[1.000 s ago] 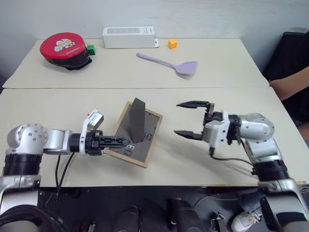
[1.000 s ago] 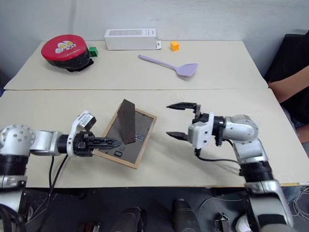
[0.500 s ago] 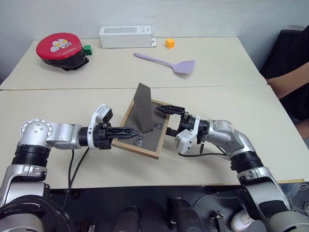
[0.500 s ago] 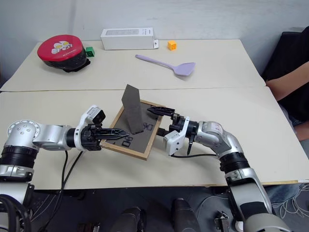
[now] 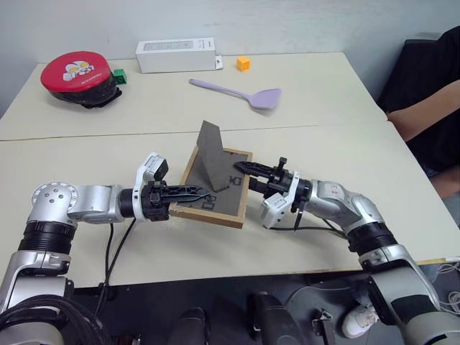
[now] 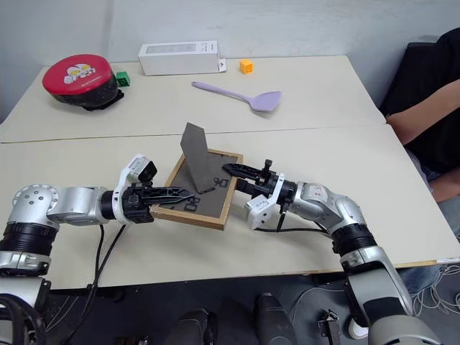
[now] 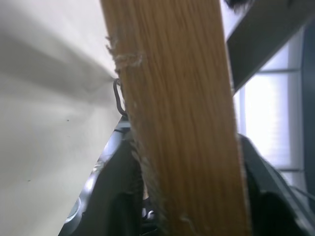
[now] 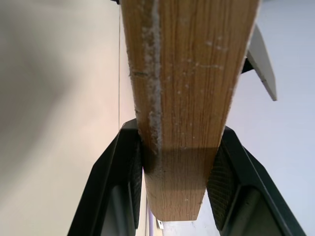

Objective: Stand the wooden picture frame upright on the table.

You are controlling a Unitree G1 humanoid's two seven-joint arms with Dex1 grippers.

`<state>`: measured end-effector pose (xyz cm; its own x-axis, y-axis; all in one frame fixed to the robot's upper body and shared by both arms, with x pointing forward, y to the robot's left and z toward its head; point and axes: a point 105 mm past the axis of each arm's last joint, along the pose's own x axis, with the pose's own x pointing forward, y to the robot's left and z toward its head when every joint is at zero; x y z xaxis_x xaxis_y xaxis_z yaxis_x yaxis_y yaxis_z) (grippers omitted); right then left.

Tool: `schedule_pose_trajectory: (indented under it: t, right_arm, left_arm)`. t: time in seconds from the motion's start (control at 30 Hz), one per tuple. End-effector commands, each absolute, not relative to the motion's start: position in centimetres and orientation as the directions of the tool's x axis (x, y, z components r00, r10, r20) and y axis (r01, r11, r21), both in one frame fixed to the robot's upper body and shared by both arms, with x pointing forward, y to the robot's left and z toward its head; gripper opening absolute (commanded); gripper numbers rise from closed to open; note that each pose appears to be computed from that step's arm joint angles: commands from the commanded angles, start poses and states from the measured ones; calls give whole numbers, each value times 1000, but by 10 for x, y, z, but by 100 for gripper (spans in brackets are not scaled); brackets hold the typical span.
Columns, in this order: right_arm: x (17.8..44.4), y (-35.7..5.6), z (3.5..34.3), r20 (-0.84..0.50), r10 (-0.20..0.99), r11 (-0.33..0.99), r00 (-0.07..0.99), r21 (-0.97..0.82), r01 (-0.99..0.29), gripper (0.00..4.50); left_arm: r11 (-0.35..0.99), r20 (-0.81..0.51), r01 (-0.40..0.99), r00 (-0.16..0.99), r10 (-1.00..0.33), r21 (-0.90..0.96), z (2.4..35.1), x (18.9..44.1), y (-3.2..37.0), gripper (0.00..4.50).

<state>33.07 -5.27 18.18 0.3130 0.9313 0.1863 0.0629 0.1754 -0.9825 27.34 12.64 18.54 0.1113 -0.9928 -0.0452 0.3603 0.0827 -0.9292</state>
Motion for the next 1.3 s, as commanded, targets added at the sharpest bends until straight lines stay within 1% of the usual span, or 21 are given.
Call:
schedule_pose_trajectory:
  t: [0.03,0.07,0.1,0.2,0.23,0.27,0.33,0.4,0.43,0.47,0.5,0.57,0.63,0.7,0.77,0.8,0.87,1.03,1.13,1.27,1.3]
  right_arm:
    - [325,-56,208,297,917,278,266,-954,109,130]
    - [324,-56,210,301,918,281,260,-953,109,130]
    - [324,-56,212,306,918,291,253,-952,97,130]
    - [324,-57,216,319,914,317,252,-947,50,130]
    - [323,-59,217,315,916,318,250,-948,31,130]
    - [322,-60,216,315,914,326,256,-945,-3,130]
    - [326,-68,219,350,884,413,311,-895,-166,129]
    - [325,-75,216,344,873,473,347,-769,-429,129]
    - [325,-79,214,343,867,496,362,-663,-560,129]
    - [324,-82,212,336,868,497,366,-562,-661,129]
    - [325,-86,211,330,865,498,379,-463,-733,129]
    - [328,-90,198,252,880,465,403,-280,-840,129]
    - [334,-93,188,203,876,471,438,-162,-867,129]
    - [341,-95,179,177,864,489,472,-69,-869,129]
    - [345,-96,169,159,869,467,469,53,-883,129]
    - [349,-97,164,146,861,479,488,90,-873,129]
    - [353,-95,154,110,867,471,486,133,-872,129]
    - [361,-94,138,60,865,485,498,153,-861,129]
    - [367,-95,135,71,849,509,524,160,-846,129]
    - [378,-102,129,45,809,566,587,209,-797,129]
    - [375,-99,133,57,826,541,561,198,-817,164]
  left_arm:
    - [169,-85,454,199,-976,-875,201,269,145,353]
    - [214,-106,478,242,-964,-852,204,268,152,357]
    - [292,-148,501,307,-940,-815,204,270,166,357]
    - [447,-140,523,525,-840,-726,211,286,210,357]
    - [504,-123,562,579,-806,-656,213,290,223,357]
    - [544,-116,610,598,-793,-577,215,290,230,357]
    - [607,-102,699,620,-778,-378,214,289,241,357]
    - [647,-62,748,646,-761,-147,214,290,245,357]
    - [639,-43,767,638,-769,-60,213,287,242,373]
    - [632,-30,775,632,-775,2,211,285,238,390]
    - [621,-2,783,621,-784,26,210,284,235,406]
    - [603,11,792,604,-797,94,203,282,225,450]
    - [606,47,786,605,-795,125,200,283,217,450]
    - [570,30,806,573,-819,161,193,278,206,450]
    - [532,29,826,537,-843,186,190,274,197,450]
    - [519,29,825,527,-850,221,190,273,194,450]
    - [512,41,815,521,-852,272,192,275,192,450]
    - [545,83,790,546,-834,280,198,287,196,450]
    - [537,67,795,542,-838,282,197,290,200,450]
    - [542,59,792,550,-833,283,192,293,203,450]
    - [547,58,789,555,-830,280,191,294,204,450]
